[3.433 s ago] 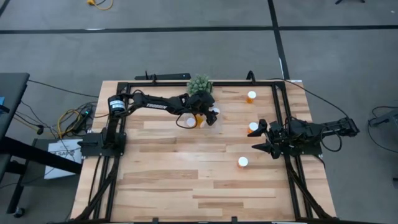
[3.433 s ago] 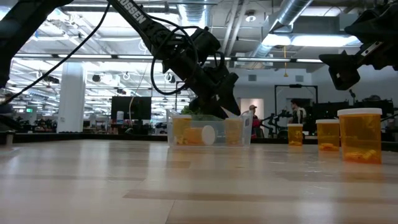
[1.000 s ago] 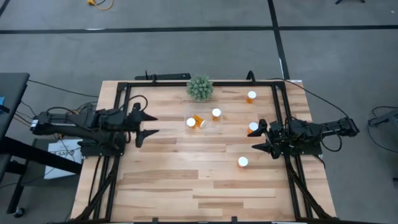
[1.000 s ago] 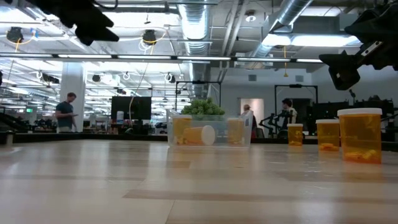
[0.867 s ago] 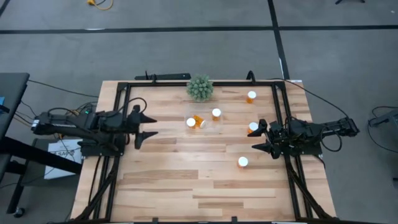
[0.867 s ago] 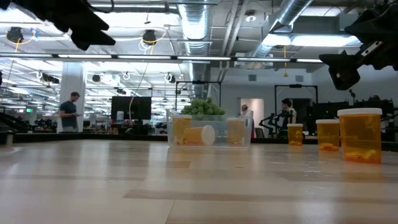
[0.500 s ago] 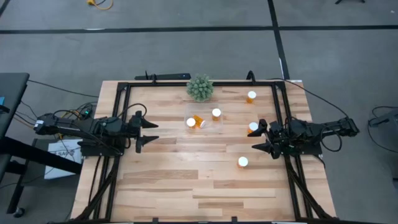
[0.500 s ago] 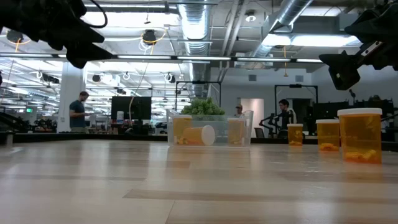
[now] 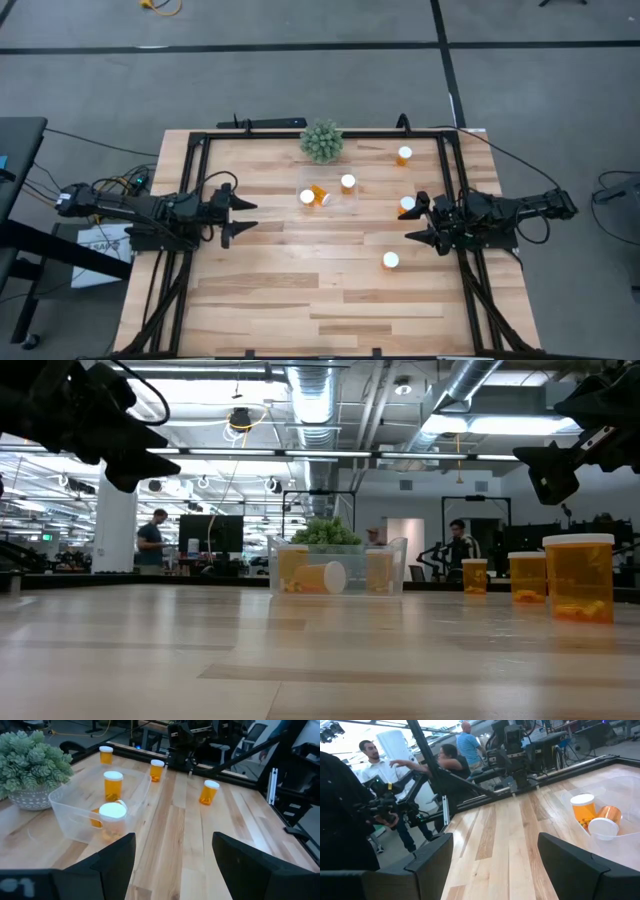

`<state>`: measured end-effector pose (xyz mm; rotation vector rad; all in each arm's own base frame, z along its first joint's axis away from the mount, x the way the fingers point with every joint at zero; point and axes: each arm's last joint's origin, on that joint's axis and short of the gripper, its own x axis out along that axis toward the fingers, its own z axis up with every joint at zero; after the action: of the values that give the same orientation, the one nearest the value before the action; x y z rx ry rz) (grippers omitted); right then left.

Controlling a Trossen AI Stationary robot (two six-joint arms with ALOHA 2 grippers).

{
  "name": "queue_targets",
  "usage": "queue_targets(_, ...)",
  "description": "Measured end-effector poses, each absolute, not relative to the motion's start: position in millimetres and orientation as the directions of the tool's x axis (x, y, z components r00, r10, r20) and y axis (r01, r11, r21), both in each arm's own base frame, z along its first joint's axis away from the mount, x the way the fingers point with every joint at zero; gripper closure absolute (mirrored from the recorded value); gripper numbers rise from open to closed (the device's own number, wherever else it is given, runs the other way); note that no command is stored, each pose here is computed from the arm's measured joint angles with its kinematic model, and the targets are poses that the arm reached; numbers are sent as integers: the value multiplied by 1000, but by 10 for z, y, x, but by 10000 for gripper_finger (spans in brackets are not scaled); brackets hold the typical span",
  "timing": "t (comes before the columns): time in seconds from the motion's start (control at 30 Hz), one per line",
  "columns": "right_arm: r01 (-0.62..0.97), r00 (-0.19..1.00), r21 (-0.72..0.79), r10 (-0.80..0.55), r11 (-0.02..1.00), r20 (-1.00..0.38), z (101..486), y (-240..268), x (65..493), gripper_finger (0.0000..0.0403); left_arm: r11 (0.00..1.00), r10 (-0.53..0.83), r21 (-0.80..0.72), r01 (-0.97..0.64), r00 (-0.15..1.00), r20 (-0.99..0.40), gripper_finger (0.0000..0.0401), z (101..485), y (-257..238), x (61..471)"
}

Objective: Pick and place pill bottles into a basket
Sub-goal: Put the orange pill bottle into the transparent bin

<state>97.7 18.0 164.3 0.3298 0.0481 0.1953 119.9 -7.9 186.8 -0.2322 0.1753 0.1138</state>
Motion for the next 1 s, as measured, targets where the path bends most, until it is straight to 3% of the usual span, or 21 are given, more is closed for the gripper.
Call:
queue_targets(0.77,-182,980,326,198,927,-15,1642,179,977,117,965,185,-188,-183,983,-5,147,1993,-18,905)
queue_targets(1.0,-183,980,326,198,927,-15,1642,180,977,117,964,176,-212,-161,983,54,147,1816,-24,940)
